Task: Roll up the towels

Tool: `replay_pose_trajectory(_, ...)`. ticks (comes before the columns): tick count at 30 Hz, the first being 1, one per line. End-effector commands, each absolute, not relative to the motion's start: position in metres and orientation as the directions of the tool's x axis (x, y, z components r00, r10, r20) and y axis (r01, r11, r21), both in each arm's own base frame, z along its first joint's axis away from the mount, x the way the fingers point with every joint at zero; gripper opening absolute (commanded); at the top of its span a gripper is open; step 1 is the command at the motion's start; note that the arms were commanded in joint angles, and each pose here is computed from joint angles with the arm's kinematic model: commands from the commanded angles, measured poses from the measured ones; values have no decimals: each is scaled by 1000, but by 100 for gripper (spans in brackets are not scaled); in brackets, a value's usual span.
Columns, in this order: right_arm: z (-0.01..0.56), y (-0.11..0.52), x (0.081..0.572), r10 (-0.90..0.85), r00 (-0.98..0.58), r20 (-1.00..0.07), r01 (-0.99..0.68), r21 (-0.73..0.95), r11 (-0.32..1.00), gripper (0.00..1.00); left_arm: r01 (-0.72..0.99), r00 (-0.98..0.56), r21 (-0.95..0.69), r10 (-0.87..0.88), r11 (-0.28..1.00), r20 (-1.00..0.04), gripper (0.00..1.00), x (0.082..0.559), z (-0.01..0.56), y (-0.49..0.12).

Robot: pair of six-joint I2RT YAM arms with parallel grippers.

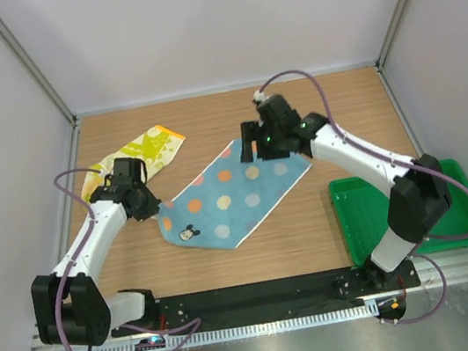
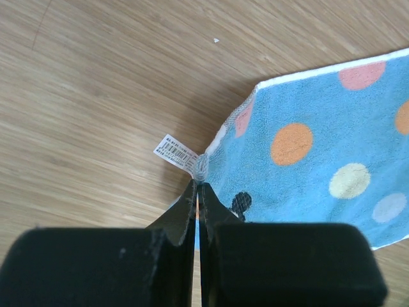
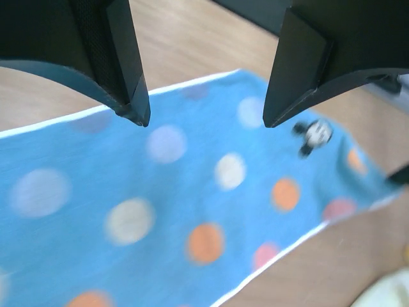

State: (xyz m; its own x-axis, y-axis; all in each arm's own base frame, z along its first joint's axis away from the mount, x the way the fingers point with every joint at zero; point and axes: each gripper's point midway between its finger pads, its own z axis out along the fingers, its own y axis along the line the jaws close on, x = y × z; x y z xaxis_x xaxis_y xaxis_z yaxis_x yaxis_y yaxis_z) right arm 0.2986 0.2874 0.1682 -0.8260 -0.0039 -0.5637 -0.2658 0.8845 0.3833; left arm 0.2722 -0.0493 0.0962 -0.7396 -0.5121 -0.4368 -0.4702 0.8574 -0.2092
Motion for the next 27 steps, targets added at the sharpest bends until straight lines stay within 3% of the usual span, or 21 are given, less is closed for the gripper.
replay_pose_trajectory(1,162,243,363,3,-820,-573,-210,306,929,78,-430,-747,-232,-488,872,-451,0,284,111,-53)
replay_pose_trajectory(4,141,223,414,40,-842,-538,-147,300,942,76,-404,-768,-231,-465,885,-439,0,288,112,-57)
replay_pose_trajectory(11,84,201,472,157,-887,-433,-14,366,931,74,-358,-798,-256,-437,898,-416,0,290,112,-67)
replay_pose_trajectory(27,48,192,486,151,-903,-403,0,351,936,75,-337,-816,-253,-415,907,-401,0,290,105,-69)
